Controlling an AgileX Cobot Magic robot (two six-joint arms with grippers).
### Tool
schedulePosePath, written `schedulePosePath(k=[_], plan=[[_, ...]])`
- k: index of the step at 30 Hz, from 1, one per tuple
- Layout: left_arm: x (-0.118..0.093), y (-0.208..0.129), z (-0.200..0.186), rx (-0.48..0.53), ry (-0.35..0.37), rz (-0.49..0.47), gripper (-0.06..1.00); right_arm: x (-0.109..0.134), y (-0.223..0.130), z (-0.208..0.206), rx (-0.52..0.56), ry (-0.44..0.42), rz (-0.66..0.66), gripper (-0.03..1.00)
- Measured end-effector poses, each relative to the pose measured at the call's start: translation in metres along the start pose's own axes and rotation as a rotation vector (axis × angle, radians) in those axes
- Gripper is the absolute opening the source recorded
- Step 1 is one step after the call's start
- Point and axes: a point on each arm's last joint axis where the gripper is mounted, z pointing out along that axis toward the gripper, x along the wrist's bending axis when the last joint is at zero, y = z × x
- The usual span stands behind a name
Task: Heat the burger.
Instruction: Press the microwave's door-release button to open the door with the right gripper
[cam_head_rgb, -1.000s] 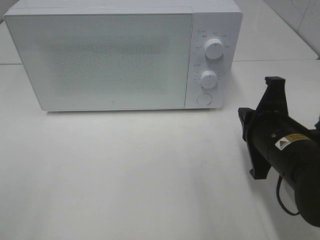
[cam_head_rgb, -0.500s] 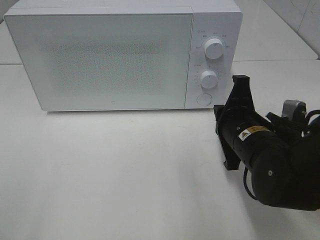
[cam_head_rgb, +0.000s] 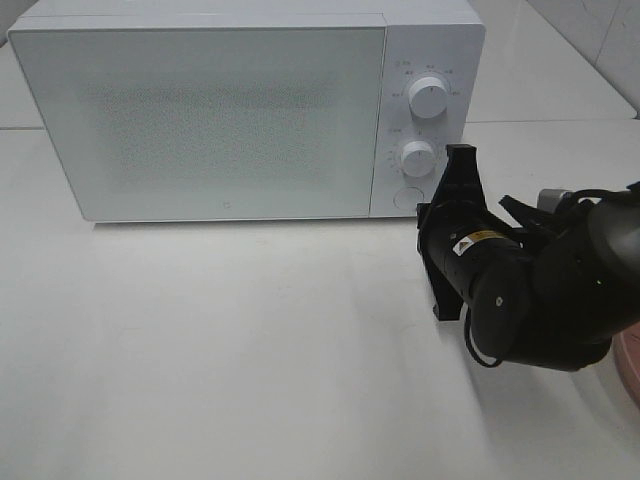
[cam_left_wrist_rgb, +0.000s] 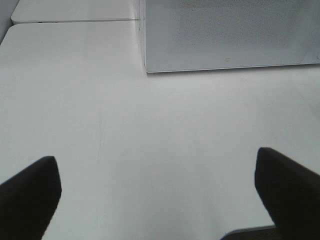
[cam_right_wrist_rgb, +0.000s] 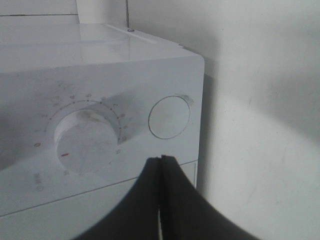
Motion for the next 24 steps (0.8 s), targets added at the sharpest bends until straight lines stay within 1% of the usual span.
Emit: schedulePosePath(k=[11,13,24], plan=[[0.000,0.000,0.000,0.000,0.000,0.000,0.97,0.000,0.001,0.030,0.006,-0.023,-0.013,0.00],[0.000,0.000,0.000,0.000,0.000,0.000,0.97,-0.004,-0.001,0.036,0.010,-0.032,-0.019,0.00],[0.000,0.000,0.000,0.000,0.000,0.000,0.97,-0.002,-0.003,0.054,-0.002,-0.026,-0.012,0.00]])
